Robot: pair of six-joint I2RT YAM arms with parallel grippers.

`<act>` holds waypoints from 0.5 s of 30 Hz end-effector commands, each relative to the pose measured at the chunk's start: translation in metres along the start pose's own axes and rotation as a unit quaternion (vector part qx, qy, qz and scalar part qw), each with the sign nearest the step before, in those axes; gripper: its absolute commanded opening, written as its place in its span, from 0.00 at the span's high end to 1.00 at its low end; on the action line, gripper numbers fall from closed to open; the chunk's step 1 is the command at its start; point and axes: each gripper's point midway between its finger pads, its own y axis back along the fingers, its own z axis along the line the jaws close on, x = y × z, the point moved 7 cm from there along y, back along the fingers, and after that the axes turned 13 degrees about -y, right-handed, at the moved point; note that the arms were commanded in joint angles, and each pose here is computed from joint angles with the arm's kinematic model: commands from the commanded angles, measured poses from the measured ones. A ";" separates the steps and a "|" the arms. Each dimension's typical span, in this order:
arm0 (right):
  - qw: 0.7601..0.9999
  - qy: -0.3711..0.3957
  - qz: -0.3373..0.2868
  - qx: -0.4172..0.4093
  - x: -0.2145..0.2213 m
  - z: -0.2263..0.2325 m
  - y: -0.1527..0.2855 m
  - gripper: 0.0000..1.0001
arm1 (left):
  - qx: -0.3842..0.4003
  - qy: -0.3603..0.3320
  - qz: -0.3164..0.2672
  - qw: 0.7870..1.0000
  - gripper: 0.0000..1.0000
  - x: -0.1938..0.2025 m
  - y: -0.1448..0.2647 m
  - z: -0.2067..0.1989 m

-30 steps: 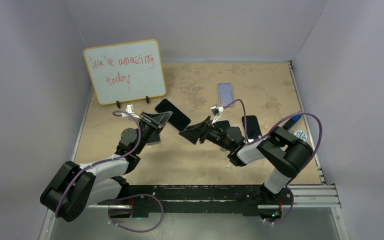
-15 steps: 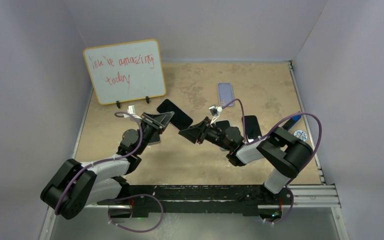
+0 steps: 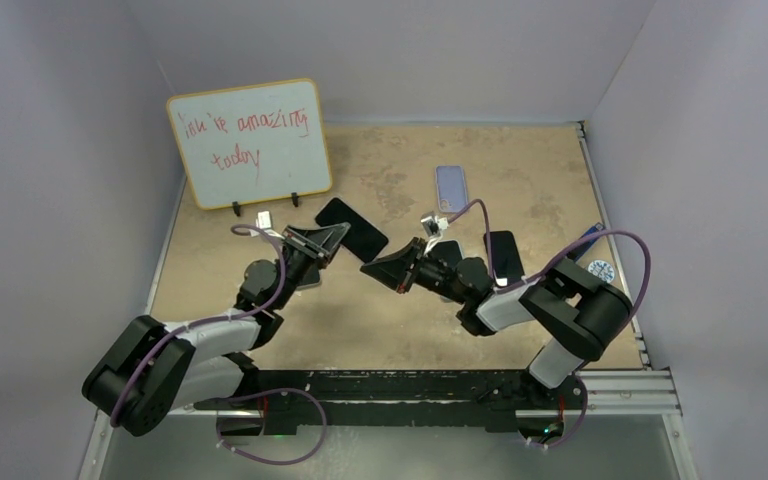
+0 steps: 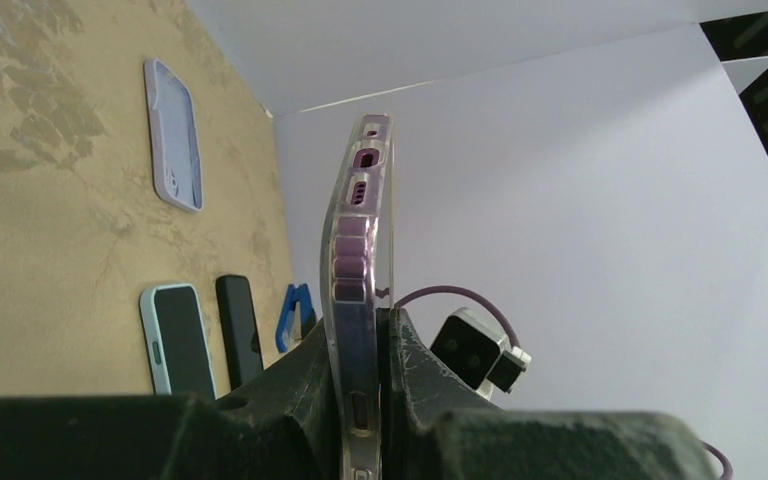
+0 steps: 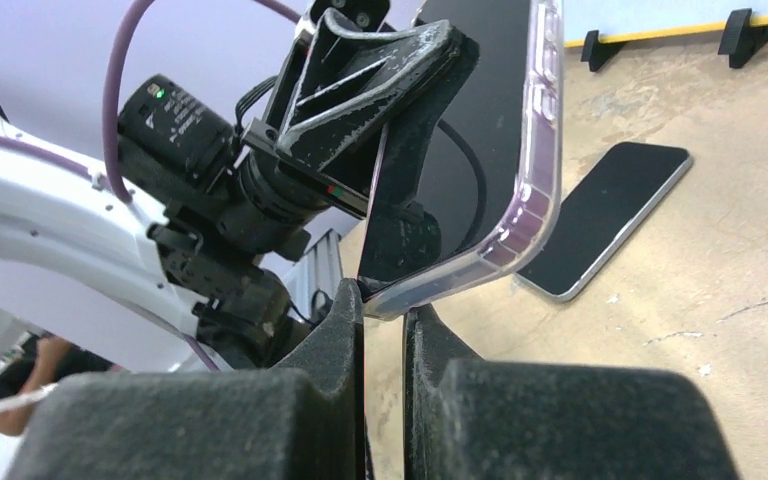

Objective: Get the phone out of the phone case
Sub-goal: Remove the phone case from the phone.

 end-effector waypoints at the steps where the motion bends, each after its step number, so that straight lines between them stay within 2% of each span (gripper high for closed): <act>1: 0.973 0.187 -0.050 -0.129 -0.020 0.038 0.005 1.00 | 0.037 0.009 0.052 0.998 1.00 0.010 -0.001 -0.016; 8: 0.967 0.228 -0.025 -0.111 -0.022 0.025 0.012 1.00 | 0.061 -0.008 0.118 0.991 1.00 0.016 0.002 -0.019; 15: 0.970 0.222 -0.044 -0.088 -0.037 0.018 0.023 1.00 | 0.104 -0.040 0.168 0.979 1.00 0.017 -0.002 -0.029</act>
